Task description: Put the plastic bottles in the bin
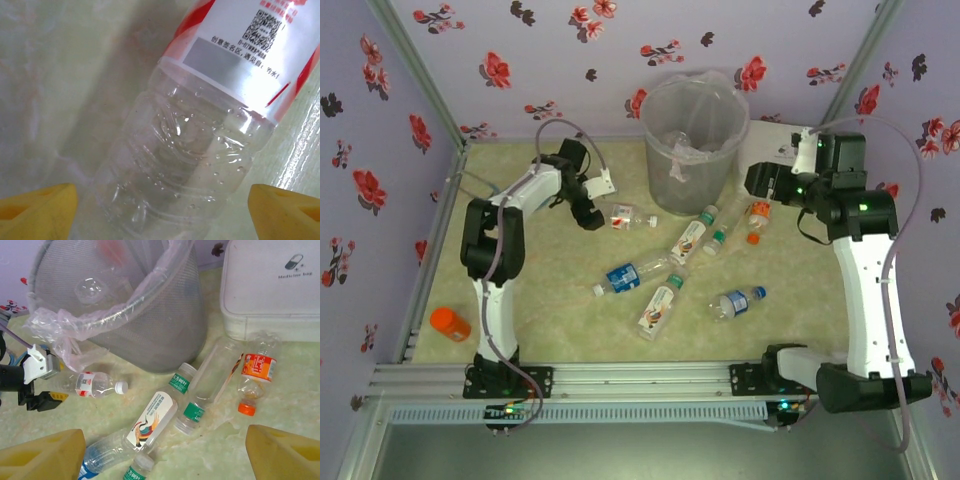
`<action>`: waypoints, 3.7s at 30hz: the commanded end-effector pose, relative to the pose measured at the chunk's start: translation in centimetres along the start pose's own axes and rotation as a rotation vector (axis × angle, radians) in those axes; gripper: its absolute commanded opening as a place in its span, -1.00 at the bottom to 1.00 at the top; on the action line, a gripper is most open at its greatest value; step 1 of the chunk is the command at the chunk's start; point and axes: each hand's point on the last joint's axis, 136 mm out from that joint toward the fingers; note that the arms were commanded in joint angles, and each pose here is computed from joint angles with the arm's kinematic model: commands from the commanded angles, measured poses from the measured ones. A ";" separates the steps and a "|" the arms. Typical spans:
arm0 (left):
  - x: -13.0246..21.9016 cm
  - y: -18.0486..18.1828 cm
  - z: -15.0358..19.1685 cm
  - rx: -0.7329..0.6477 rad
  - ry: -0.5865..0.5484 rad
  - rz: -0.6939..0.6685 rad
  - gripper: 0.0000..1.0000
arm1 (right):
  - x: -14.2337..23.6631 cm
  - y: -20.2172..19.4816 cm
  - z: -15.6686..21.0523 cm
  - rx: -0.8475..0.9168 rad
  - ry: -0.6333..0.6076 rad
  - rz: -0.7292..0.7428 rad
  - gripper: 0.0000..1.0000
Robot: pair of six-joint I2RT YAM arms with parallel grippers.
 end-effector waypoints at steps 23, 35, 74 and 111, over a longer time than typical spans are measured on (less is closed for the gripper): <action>4.6 -5.6 3.2 0.300 0.008 -0.006 -0.08 | -2.4 2.7 -0.3 -0.164 -0.089 -0.241 0.65; 9.8 -9.8 -1.4 0.527 -0.409 -0.058 -0.08 | -7.4 15.4 2.2 -0.153 -0.090 -0.553 0.50; 13.3 -9.8 -4.7 0.607 -0.654 -0.184 0.93 | -11.9 20.2 -1.2 0.079 -0.041 -0.475 -0.71; 4.8 -19.8 -2.8 0.456 -0.289 0.054 1.00 | -21.9 7.2 -14.6 0.066 -0.198 -0.086 -1.00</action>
Point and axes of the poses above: each hand's point on the last joint's axis, 136 mm out from that joint toward the fingers, its own x axis back along the fingers, its own y axis along the line the jaws close on, z = x × y, and after that the axes turned 1 degree about -x, right-handed
